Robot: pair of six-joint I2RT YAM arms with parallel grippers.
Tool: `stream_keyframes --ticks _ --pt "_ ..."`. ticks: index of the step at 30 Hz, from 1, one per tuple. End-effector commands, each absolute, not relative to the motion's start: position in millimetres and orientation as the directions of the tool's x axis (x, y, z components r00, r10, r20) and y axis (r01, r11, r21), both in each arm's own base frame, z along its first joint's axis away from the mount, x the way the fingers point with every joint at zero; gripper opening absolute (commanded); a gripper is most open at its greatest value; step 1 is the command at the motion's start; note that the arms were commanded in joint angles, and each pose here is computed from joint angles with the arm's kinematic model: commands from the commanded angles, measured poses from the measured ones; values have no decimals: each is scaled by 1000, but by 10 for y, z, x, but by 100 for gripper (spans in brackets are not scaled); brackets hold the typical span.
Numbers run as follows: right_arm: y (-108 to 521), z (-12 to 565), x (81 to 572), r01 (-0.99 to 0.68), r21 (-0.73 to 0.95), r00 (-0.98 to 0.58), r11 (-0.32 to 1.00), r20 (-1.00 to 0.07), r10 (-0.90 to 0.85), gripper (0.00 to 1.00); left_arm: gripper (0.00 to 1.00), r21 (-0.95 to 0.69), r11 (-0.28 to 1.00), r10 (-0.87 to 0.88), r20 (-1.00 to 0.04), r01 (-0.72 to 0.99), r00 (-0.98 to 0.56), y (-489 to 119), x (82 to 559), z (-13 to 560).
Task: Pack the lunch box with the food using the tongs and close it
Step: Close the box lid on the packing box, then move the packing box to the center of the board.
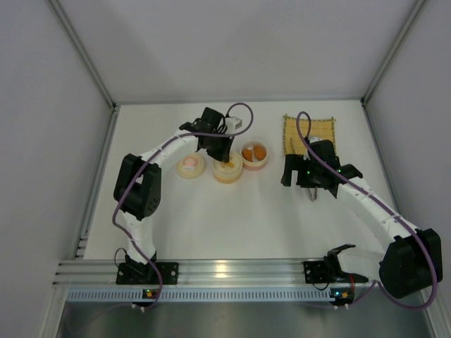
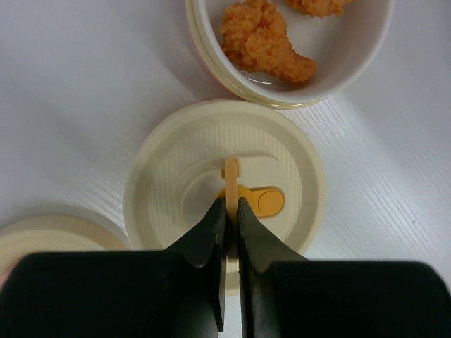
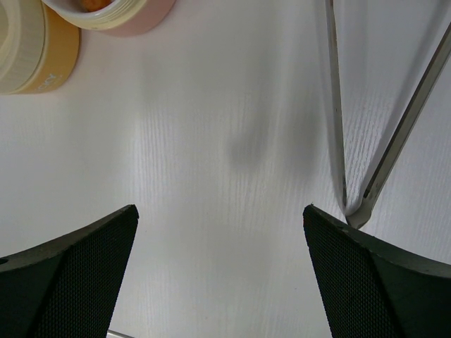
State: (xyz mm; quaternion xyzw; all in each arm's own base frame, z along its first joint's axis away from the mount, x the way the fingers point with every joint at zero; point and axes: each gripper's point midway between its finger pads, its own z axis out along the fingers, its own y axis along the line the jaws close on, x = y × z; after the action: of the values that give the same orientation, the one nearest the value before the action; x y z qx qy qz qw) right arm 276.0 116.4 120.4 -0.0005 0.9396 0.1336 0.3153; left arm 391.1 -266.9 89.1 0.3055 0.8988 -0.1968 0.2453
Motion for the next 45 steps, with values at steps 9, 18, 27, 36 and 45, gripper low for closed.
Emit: stream_keyframes --ticks 9,18,27,36,45 --pt "1113 1324 2838 -84 252 -774 964 -626 96 99 0 -247 705 591 -314 665 -743 -2257 3283 31" --pt "1108 1344 2835 -85 255 -770 963 -630 99 99 0 -244 690 630 -261 682 -731 -2120 3104 -111" --pt "1116 1363 2823 -87 262 -769 961 -631 102 99 0 -264 601 721 -227 754 -655 -1957 2760 -147" --pt "1142 1399 2826 -93 277 -765 956 -635 109 99 0 -307 479 811 -204 822 -549 -1865 2302 -79" --pt "1138 1420 2811 -94 277 -763 956 -637 110 99 0 -344 270 918 -190 899 -348 -1864 1696 -33"
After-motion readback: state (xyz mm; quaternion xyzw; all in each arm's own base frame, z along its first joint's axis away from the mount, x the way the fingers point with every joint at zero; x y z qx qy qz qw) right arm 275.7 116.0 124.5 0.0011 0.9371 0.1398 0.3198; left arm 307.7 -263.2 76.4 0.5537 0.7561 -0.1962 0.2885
